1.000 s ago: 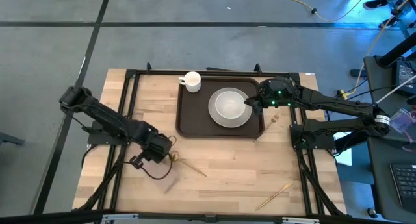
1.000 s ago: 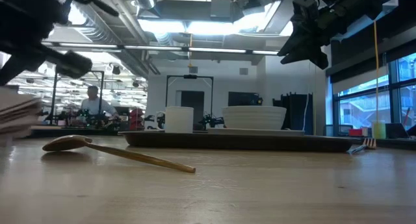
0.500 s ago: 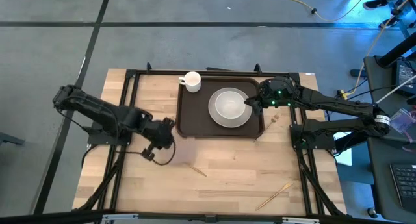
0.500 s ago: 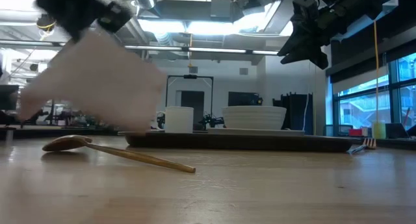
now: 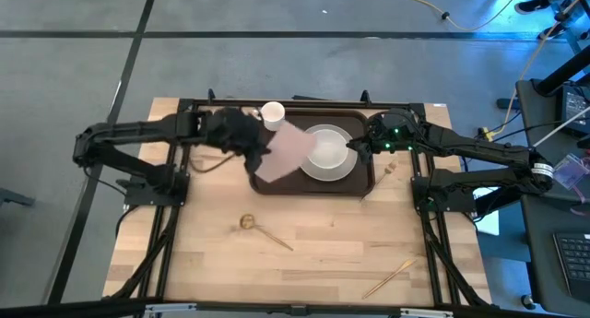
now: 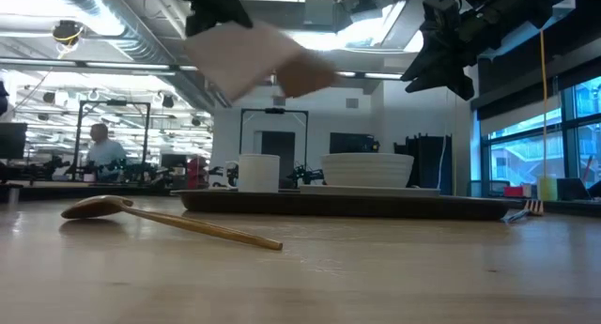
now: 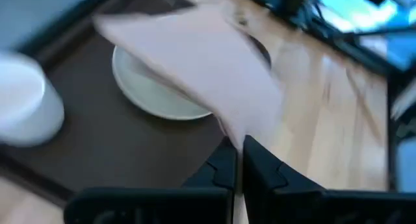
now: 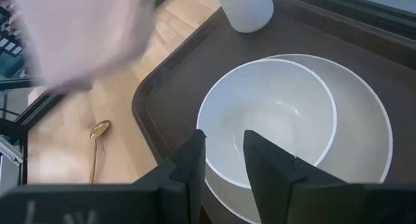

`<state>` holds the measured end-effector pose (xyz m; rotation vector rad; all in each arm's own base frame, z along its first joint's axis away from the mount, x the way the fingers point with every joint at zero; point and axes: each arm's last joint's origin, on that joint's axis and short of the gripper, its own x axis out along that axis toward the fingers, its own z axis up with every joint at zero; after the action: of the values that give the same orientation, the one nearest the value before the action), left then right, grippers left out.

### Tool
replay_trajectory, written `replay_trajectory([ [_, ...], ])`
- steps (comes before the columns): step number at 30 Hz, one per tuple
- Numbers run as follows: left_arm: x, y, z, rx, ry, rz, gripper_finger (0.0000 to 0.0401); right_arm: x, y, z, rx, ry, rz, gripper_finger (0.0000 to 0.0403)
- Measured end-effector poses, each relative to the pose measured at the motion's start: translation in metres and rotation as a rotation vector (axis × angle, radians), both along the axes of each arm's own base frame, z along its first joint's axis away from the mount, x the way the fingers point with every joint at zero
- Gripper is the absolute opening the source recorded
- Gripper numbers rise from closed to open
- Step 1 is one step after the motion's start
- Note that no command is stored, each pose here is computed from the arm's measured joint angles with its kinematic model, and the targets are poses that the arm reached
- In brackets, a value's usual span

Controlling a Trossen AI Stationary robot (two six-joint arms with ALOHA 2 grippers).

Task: Set up tray
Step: Put the light brown napkin on the brown serving tray to the left of the gray plate

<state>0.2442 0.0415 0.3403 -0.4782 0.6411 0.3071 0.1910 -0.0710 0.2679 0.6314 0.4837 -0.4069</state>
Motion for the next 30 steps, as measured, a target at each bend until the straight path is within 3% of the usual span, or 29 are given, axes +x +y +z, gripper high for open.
replay_trajectory([
  [7,-0.006,0.026,-0.040,-0.269,0.064,0.233,0.0003,0.000,0.000,0.000,-0.021,0.006,0.014,0.0108],
  [14,-0.003,0.036,-0.088,-0.488,-0.041,0.253,0.0003,0.000,0.000,0.000,-0.024,0.007,0.016,0.0108],
  [21,0.007,0.051,-0.067,-0.457,-0.356,0.265,0.0003,0.000,0.000,0.000,-0.022,0.007,0.016,0.0108],
  [26,-0.001,0.049,-0.085,-0.457,-0.185,0.394,0.0004,0.000,0.000,0.000,-0.022,0.007,0.015,0.0108],
  [30,-0.008,0.046,-0.106,-0.474,-0.123,0.470,0.0004,0.000,0.000,0.000,-0.021,0.007,0.015,0.0108],
])
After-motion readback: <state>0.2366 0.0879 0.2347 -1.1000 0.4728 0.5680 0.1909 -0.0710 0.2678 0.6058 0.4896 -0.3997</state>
